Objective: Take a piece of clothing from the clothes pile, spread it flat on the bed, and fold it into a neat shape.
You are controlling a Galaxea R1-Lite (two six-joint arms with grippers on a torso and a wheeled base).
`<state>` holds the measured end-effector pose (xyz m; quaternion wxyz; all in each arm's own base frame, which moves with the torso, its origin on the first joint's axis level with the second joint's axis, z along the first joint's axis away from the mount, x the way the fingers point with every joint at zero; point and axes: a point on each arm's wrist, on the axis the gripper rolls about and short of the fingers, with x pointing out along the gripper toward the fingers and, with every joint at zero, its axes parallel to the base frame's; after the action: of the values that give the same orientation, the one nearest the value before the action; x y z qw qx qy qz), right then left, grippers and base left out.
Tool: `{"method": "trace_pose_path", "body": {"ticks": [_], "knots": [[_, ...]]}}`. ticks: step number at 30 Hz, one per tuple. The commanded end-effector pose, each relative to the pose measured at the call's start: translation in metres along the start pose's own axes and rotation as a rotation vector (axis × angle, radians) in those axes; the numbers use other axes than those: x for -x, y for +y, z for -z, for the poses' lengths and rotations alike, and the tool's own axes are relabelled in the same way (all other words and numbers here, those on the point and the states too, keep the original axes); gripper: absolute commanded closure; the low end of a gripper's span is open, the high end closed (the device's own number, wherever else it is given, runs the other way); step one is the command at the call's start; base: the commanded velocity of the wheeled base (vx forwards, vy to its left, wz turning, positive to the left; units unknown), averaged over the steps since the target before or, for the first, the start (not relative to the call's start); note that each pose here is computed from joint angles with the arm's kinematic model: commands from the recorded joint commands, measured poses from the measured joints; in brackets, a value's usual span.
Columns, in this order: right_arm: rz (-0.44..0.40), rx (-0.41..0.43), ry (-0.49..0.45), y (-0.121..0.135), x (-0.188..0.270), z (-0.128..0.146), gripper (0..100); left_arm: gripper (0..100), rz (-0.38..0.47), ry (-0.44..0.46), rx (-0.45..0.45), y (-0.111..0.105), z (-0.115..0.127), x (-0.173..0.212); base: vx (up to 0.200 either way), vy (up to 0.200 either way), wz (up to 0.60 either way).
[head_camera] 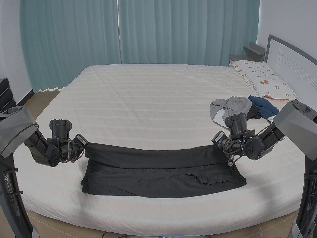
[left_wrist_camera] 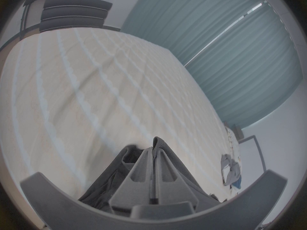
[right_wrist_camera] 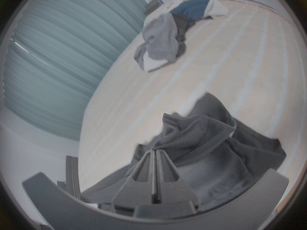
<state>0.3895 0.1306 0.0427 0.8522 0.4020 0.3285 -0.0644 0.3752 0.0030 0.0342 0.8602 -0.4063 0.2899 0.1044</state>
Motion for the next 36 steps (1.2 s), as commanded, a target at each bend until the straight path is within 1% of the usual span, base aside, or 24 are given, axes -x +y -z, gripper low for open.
{"method": "trace_pose_path", "body": {"ticks": [1,3,5,8,10,12,13,14,16,18,19,20,23,24,26,28,32,36], "knots": [[-0.089,-0.021,-0.113,0.024,-0.002,-0.019,100,100,0.044,-0.072,0.042,-0.011,-0.011,-0.004,0.000,0.000,0.00],[-0.118,-0.017,-0.136,0.026,0.001,-0.021,100,100,0.076,-0.101,0.043,-0.013,-0.012,-0.003,0.000,0.000,0.00],[-0.116,0.000,-0.135,0.024,0.001,-0.020,100,100,0.097,-0.117,0.041,-0.011,-0.012,-0.002,0.000,0.000,0.00],[-0.067,0.032,-0.108,0.009,-0.001,-0.011,100,100,0.102,-0.111,0.030,-0.005,-0.005,0.000,0.000,0.000,0.00],[-0.027,0.061,-0.082,-0.003,0.000,-0.004,100,100,0.089,-0.097,0.003,0.001,0.000,0.003,0.000,0.000,0.00],[0.019,0.089,-0.052,-0.017,0.004,0.004,100,100,0.056,-0.071,-0.059,0.009,0.008,0.008,0.000,0.000,0.00],[0.025,0.095,-0.046,-0.019,0.005,0.005,100,100,0.050,-0.067,-0.071,0.011,0.009,0.009,0.000,0.000,0.00],[0.042,0.125,-0.022,-0.026,0.009,0.011,100,100,0.018,-0.039,-0.145,0.020,0.016,0.012,0.000,0.000,0.00],[0.055,0.161,-0.010,-0.035,0.016,0.014,100,100,-0.014,-0.007,-0.235,0.029,0.024,0.016,0.000,0.000,0.00],[0.066,0.197,0.004,-0.042,0.018,0.020,100,100,-0.035,0.020,-0.293,0.034,0.030,0.019,0.000,0.000,0.00],[0.066,0.197,0.004,-0.042,0.018,0.020,100,100,-0.035,0.020,-0.293,0.034,0.030,0.019,0.000,0.000,0.00],[0.078,0.228,0.019,-0.049,0.019,0.025,100,100,-0.050,0.044,-0.334,0.039,0.036,0.021,0.000,0.000,0.00],[0.094,0.246,0.046,-0.056,0.018,0.031,100,100,-0.065,0.079,-0.398,0.043,0.045,0.021,0.000,0.000,0.00],[0.094,0.246,0.046,-0.056,0.018,0.031,100,100,-0.065,0.079,-0.398,0.043,0.045,0.021,0.000,0.000,0.00],[0.105,0.249,0.070,-0.062,0.012,0.035,100,100,-0.073,0.094,-0.435,0.046,0.048,0.022,0.000,0.000,0.00],[0.113,0.253,0.082,-0.065,0.010,0.037,100,100,-0.074,0.111,-0.453,0.047,0.053,0.023,0.000,0.000,0.00],[0.122,0.277,0.092,-0.067,0.008,0.040,100,100,-0.079,0.123,-0.467,0.048,0.056,0.023,0.000,0.000,0.00],[0.123,0.280,0.094,-0.068,0.008,0.040,100,100,-0.101,0.155,-0.475,0.050,0.058,0.024,0.000,0.000,0.00]]}}
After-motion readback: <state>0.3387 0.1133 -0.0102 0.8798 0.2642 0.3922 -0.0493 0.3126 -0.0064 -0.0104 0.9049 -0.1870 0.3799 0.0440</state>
